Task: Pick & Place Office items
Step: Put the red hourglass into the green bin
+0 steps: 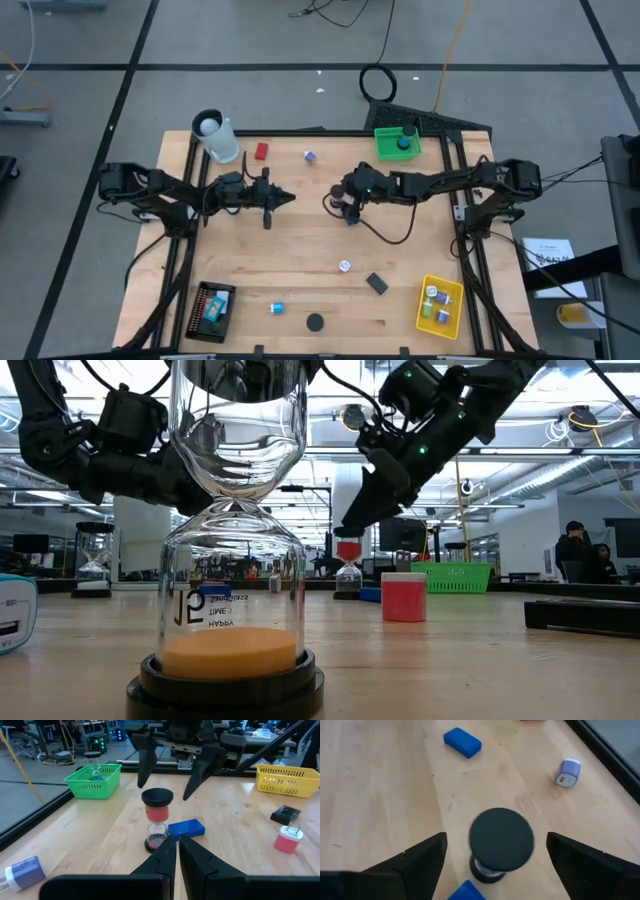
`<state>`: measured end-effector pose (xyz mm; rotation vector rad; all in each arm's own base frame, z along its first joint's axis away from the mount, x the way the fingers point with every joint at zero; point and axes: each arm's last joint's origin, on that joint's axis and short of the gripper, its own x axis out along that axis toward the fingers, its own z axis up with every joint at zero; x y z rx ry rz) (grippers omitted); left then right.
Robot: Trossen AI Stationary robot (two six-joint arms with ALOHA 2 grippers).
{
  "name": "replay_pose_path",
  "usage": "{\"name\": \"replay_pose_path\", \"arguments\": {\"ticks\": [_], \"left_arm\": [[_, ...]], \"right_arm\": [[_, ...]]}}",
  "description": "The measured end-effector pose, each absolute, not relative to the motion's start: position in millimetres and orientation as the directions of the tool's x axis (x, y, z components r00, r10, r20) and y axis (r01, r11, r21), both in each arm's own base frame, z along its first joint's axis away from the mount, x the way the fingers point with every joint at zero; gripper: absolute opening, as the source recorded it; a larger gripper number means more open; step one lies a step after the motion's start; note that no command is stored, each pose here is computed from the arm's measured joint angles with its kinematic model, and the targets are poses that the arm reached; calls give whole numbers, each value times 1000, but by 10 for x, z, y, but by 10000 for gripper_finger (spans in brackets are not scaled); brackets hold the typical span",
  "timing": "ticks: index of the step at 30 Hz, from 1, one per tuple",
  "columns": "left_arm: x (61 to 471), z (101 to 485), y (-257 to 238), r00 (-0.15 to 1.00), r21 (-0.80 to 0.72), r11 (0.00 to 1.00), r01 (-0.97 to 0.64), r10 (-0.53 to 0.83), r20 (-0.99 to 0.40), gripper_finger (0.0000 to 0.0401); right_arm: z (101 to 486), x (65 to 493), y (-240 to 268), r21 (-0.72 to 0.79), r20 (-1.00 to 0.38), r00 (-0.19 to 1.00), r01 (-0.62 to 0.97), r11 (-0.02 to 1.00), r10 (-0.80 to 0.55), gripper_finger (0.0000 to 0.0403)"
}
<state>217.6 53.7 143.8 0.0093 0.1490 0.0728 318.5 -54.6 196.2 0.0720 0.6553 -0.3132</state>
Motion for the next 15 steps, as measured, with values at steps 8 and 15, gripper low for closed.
{"name": "replay_pose_path", "arguments": {"ticks": [8,15], "left_arm": [[2177,1437,535,986,15,997,-71,72,-149,26],[2177,1433,530,986,19,998,-67,70,-152,26]], "right_arm": [[1651,3351,-624,-37,-618,742,304,952,-260,327],[1583,3395,-643,-45,-603,752,300,953,-266,270]]}}
